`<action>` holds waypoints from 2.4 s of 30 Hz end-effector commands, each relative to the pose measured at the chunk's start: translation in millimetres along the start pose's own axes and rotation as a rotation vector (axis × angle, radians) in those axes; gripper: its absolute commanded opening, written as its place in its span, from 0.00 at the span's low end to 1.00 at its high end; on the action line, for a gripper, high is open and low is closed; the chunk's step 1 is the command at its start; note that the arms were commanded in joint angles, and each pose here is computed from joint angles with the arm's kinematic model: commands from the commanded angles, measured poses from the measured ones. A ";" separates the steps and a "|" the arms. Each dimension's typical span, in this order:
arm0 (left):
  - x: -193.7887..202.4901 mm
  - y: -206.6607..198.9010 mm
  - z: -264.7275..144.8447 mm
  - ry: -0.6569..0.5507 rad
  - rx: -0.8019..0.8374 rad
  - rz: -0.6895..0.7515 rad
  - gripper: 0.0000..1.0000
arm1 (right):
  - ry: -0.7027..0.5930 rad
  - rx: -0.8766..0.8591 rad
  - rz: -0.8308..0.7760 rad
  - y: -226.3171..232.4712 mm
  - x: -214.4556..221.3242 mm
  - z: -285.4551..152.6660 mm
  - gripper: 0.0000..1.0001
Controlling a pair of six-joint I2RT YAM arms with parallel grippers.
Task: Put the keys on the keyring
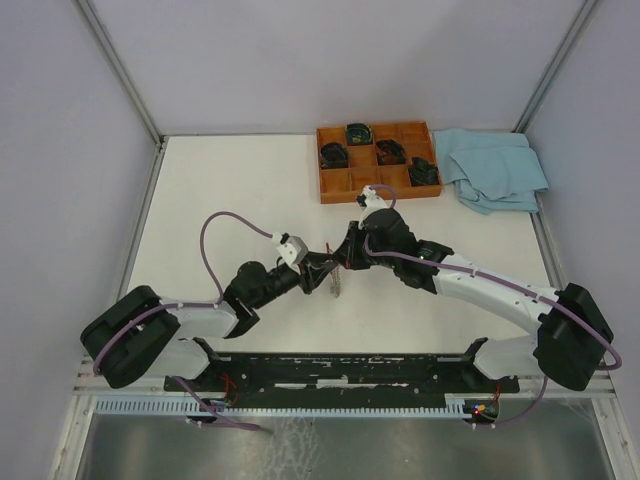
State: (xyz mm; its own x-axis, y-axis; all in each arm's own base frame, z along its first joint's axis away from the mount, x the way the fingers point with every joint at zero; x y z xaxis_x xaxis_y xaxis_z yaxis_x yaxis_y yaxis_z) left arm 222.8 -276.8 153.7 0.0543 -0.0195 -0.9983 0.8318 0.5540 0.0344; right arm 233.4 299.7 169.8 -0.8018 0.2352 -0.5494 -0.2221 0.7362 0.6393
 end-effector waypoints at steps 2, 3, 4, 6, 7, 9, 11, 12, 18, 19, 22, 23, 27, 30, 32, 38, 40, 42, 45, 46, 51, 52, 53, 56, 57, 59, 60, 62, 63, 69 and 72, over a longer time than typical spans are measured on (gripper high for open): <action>-22.2 -0.9 7.1 -0.083 0.002 -0.029 0.29 | -0.069 -0.094 0.008 30.1 -24.4 -6.3 0.01; -21.8 -1.1 6.1 -0.082 0.001 -0.028 0.27 | -0.066 -0.093 0.007 29.5 -23.4 -6.1 0.01; -21.4 -1.5 5.0 -0.082 0.002 -0.028 0.24 | -0.067 -0.095 0.007 29.6 -23.6 -6.5 0.01; -21.3 -1.4 3.3 -0.082 0.000 -0.029 0.19 | -0.068 -0.096 0.004 29.5 -23.4 -7.3 0.01; -21.5 -1.7 2.5 -0.084 0.001 -0.029 0.16 | -0.069 -0.097 0.004 29.5 -23.5 -7.9 0.01; -21.4 -3.1 1.0 -0.085 0.008 -0.030 0.10 | -0.070 -0.098 0.004 29.0 -23.2 -8.2 0.01; -22.2 -4.5 0.1 -0.090 0.017 -0.030 0.08 | -0.070 -0.101 0.001 29.7 -23.3 -9.2 0.01; -21.8 -5.3 -0.9 -0.091 0.021 -0.029 0.06 | -0.068 -0.100 -0.001 29.0 -22.7 -9.1 0.01; -20.3 -9.0 -6.5 -0.094 0.043 -0.024 0.03 | -0.066 -0.100 -0.008 28.2 -22.4 -9.8 0.08; -20.8 -10.1 -6.6 -0.096 0.050 -0.023 0.03 | -0.061 -0.100 -0.013 28.0 -21.6 -9.8 0.09; -22.0 -10.5 -6.5 -0.099 0.054 -0.029 0.03 | -0.055 -0.119 -0.026 31.2 -21.9 -10.8 0.14; -22.3 -10.6 -6.5 -0.100 0.054 -0.033 0.03 | -0.054 -0.122 -0.031 31.6 -22.2 -11.1 0.18; -20.6 -4.6 -8.3 -0.096 0.027 -0.073 0.03 | -0.050 -0.143 -0.081 34.3 -26.1 -17.0 0.32; -19.2 -0.4 -11.2 -0.093 0.017 -0.103 0.03 | -0.061 -0.159 -0.141 32.1 -34.2 -25.7 0.38; -19.0 1.3 -13.5 -0.093 0.018 -0.119 0.03 | -0.068 -0.178 -0.201 30.2 -37.9 -31.4 0.41; -18.8 6.0 -17.8 -0.072 0.022 -0.169 0.03 | -0.066 -0.245 -0.486 15.7 -35.0 -38.5 0.61; -20.3 8.1 -18.5 -0.065 0.022 -0.191 0.03 | -0.042 -0.272 -0.542 11.2 -29.4 -37.6 0.63; -21.4 10.2 -18.6 -0.049 0.016 -0.221 0.03 | -0.012 -0.289 -0.566 8.4 -25.9 -35.7 0.63; -24.3 14.0 -18.0 -0.017 0.014 -0.264 0.03 | 0.025 -0.308 -0.602 4.6 -20.5 -29.2 0.63; -24.9 14.6 -18.2 -0.006 0.017 -0.279 0.03 | 0.039 -0.317 -0.614 3.7 -18.0 -26.6 0.63; -27.8 19.7 -21.2 0.043 0.030 -0.369 0.03 | 0.055 -0.390 -0.670 5.7 -10.0 -17.3 0.61; -28.3 20.2 -21.1 0.053 0.033 -0.391 0.03 | 0.051 -0.403 -0.679 6.2 -9.1 -16.5 0.61; -28.4 20.4 -21.1 0.063 0.036 -0.411 0.03 | 0.042 -0.414 -0.688 7.2 -9.5 -15.9 0.61; -32.0 20.1 -18.9 0.078 0.051 -0.476 0.03 | 0.010 -0.417 -0.709 3.7 -9.6 -11.6 0.61; -33.4 19.6 -18.2 0.081 0.059 -0.492 0.03 | 0.003 -0.413 -0.718 0.9 -8.6 -10.6 0.61; -35.0 18.8 -17.2 0.091 0.072 -0.529 0.03 | -0.014 -0.418 -0.742 0.4 -9.1 -10.4 0.61; -34.9 18.5 -16.8 0.100 0.076 -0.549 0.03 | -0.017 -0.422 -0.756 -0.5 -8.5 -10.4 0.61; -34.5 17.5 -16.7 0.120 0.091 -0.577 0.03 | -0.026 -0.432 -0.782 -2.2 -6.7 -9.4 0.61; -34.1 17.6 -16.3 0.129 0.097 -0.584 0.03 | -0.031 -0.443 -0.793 -2.0 -5.3 -8.6 0.61; -36.9 15.8 -15.4 0.137 0.126 -0.587 0.03 | -0.078 -0.515 -0.822 6.0 -4.9 -7.2 0.59; -38.2 17.0 -15.2 0.125 0.120 -0.581 0.03 | -0.108 -0.552 -0.817 11.7 -5.2 -8.3 0.57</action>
State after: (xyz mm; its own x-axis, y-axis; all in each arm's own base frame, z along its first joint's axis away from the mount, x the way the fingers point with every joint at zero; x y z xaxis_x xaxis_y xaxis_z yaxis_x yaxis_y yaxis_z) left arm 223.3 -248.7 165.7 -0.5123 -0.1478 -0.8460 0.7346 0.4349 -0.5208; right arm 226.6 290.1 158.5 -0.3451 -0.2297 -0.9100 -0.8946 0.3739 0.2449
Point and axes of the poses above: each gripper's point midway between its finger pads, its own z axis out along the fingers, its own y axis along the line the jaws close on, x = y × z, the point moved 2 cm from there along -z, back along the fingers, and after that the axes turned 8 degrees about z, right-handed, at the moved point
